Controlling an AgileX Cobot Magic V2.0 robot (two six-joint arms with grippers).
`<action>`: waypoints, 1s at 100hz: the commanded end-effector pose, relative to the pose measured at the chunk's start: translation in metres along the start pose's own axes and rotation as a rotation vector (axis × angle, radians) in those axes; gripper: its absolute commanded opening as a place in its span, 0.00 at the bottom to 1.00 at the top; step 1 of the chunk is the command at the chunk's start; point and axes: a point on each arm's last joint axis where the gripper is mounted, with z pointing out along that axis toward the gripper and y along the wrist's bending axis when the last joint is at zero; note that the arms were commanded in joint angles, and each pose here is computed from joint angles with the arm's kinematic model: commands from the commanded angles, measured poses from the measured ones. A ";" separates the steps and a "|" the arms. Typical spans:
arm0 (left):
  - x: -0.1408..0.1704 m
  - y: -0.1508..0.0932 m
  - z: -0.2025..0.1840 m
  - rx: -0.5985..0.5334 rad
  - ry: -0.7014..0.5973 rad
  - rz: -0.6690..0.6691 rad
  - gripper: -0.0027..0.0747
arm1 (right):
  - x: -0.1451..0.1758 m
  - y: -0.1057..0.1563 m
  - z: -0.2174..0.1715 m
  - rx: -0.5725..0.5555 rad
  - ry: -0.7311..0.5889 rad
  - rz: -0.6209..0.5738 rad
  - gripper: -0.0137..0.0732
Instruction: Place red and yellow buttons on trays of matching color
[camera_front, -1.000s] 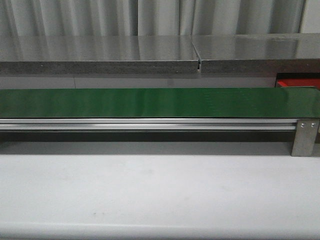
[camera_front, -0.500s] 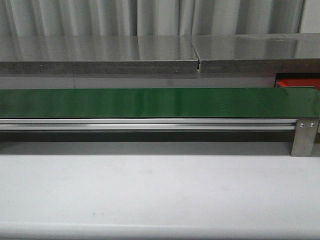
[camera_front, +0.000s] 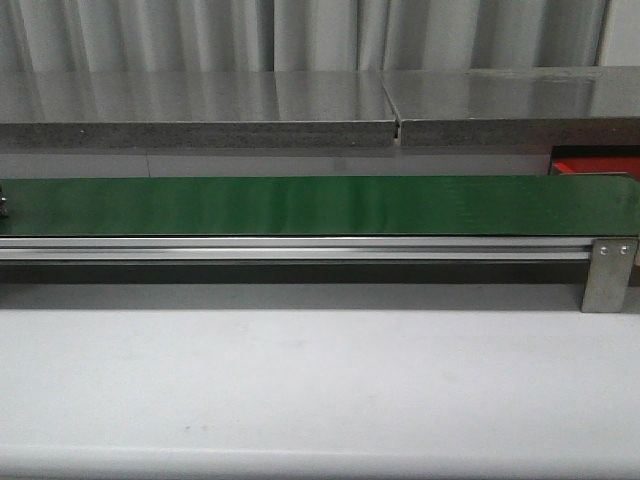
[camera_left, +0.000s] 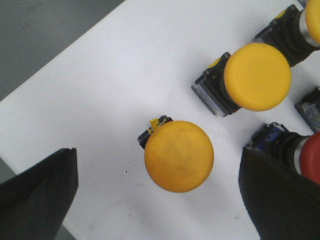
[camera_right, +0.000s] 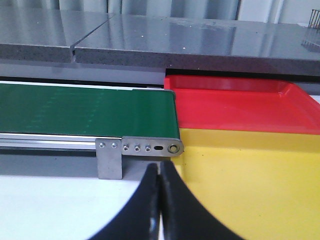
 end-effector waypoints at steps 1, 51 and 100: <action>-0.013 -0.005 -0.018 0.024 -0.105 -0.018 0.83 | -0.015 0.000 -0.003 -0.005 -0.120 -0.012 0.02; -0.012 -0.002 0.002 0.016 -0.081 -0.023 0.83 | -0.015 0.000 -0.003 -0.005 -0.120 -0.012 0.02; -0.009 -0.014 0.011 0.031 -0.063 -0.004 0.42 | -0.015 0.000 -0.003 -0.005 -0.120 -0.012 0.02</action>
